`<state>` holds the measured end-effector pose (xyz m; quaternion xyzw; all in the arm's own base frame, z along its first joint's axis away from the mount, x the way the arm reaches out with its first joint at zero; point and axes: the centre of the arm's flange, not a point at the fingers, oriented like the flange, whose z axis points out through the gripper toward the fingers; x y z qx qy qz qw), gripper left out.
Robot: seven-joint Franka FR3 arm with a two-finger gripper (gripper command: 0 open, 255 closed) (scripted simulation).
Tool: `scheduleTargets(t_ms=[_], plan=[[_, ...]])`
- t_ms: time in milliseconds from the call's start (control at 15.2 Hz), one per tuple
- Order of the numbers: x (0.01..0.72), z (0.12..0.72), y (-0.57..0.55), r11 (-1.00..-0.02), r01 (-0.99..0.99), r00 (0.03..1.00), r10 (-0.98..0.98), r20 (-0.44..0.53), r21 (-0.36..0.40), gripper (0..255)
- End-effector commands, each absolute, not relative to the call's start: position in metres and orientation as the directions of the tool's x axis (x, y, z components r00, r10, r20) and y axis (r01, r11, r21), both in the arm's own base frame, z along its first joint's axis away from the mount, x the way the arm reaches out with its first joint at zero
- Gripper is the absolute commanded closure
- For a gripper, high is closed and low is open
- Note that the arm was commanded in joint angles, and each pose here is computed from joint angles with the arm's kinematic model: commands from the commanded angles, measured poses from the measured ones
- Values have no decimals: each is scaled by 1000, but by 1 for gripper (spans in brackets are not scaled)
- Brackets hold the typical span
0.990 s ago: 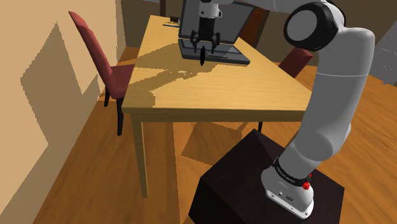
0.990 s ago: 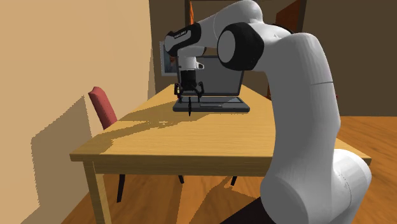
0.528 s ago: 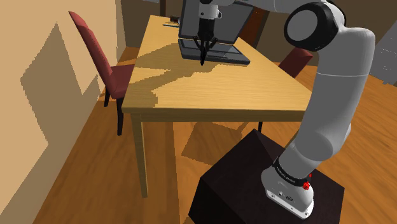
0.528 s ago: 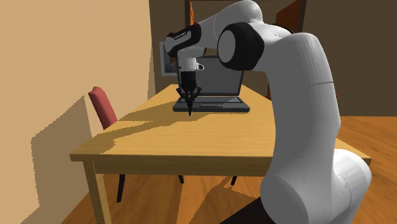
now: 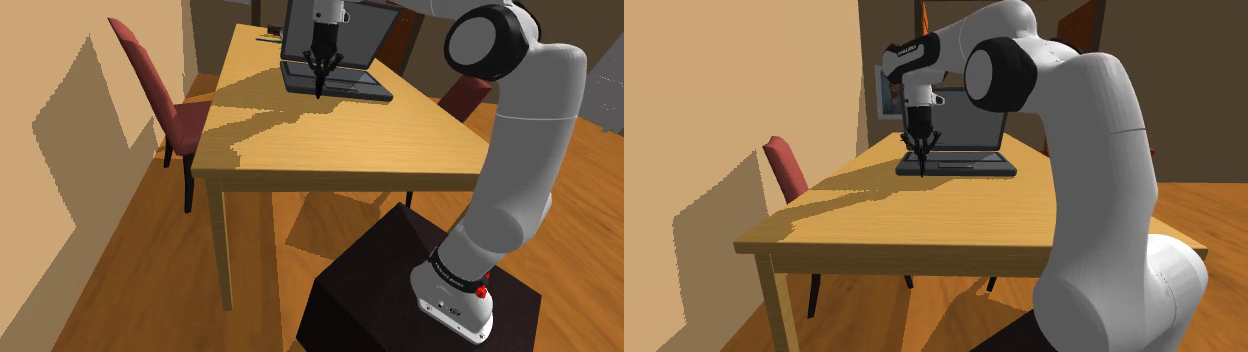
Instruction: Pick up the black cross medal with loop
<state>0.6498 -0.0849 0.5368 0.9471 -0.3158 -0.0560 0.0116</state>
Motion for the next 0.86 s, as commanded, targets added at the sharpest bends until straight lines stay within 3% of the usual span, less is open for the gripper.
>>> scheduleTargets(t_ms=[0,792], plan=[[649,547,-85,-800,-597,794,-600,-99,57,255],[649,600,-85,-800,-597,794,-599,-99,57,255]])
